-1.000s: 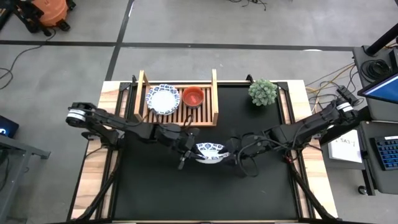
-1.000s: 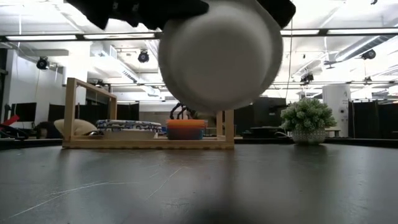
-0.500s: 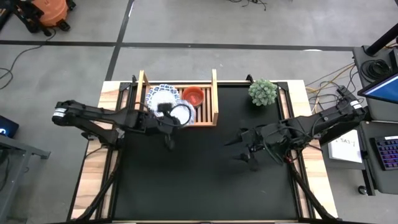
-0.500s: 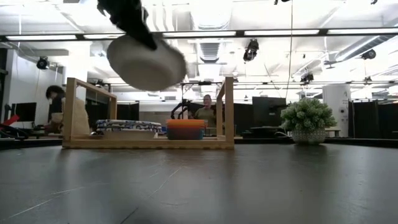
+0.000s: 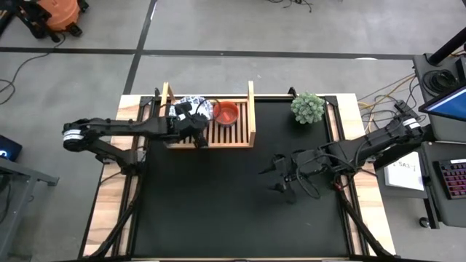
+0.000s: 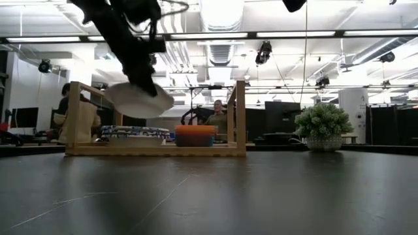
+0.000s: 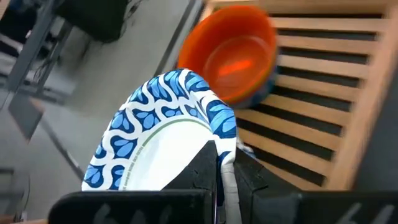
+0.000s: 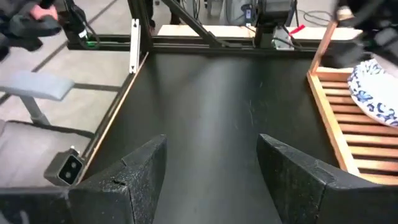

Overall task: Place and stack bowls onto a shelf
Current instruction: Stack the blue patterned bowl on top of the blue patterned bowl on the shelf

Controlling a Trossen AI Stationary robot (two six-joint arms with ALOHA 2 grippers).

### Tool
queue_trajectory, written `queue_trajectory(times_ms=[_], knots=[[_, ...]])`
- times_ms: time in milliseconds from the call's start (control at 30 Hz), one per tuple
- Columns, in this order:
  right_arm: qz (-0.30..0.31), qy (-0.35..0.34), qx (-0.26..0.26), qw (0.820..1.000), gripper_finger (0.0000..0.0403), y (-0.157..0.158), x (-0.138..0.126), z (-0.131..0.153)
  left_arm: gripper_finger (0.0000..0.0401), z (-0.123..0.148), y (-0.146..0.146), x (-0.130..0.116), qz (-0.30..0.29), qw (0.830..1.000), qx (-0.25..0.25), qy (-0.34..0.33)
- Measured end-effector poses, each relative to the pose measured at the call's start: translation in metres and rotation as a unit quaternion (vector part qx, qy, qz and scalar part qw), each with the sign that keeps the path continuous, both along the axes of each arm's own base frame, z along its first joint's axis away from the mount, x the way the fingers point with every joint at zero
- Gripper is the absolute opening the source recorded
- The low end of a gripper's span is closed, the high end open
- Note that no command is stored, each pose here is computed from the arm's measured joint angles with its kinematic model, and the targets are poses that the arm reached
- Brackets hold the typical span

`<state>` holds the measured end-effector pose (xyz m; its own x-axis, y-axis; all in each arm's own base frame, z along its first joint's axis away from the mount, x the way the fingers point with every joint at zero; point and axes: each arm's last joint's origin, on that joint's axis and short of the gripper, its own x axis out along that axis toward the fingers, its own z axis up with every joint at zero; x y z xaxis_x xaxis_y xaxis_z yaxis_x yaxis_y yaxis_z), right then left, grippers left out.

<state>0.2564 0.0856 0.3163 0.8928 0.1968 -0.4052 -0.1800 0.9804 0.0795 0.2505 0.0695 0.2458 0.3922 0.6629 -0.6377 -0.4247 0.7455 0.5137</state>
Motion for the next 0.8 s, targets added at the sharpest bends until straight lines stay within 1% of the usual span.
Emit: queue_trajectory(times_ms=[133, 233, 400, 567, 700, 800], knots=[[-0.004, 0.003, 0.009, 1.000, 0.0238, 0.000, 0.001, -0.001, 0.0001, -0.009, 0.017, 0.000, 0.039, 0.999, -0.006, 0.003], [-0.004, 0.000, 0.011, 1.000, 0.0238, 0.001, 0.002, -0.001, 0.0013, -0.015, 0.023, 0.001, 0.051, 0.999, -0.011, 0.015], [-0.004, -0.002, 0.011, 1.000, 0.0238, 0.001, 0.002, 0.000, 0.0059, -0.025, 0.028, 0.006, 0.058, 0.998, -0.015, 0.030], [-0.007, -0.001, 0.017, 1.000, 0.0238, 0.001, 0.002, 0.000, 0.0117, -0.034, 0.029, 0.009, 0.059, 0.997, -0.021, 0.046], [-0.010, 0.003, 0.023, 1.000, 0.0238, 0.001, 0.001, -0.002, 0.0159, -0.034, 0.025, 0.008, 0.062, 0.997, -0.028, 0.047], [-0.010, 0.006, 0.022, 1.000, 0.0238, 0.000, 0.001, -0.005, 0.0179, -0.026, 0.020, 0.007, 0.063, 0.996, -0.035, 0.045]])
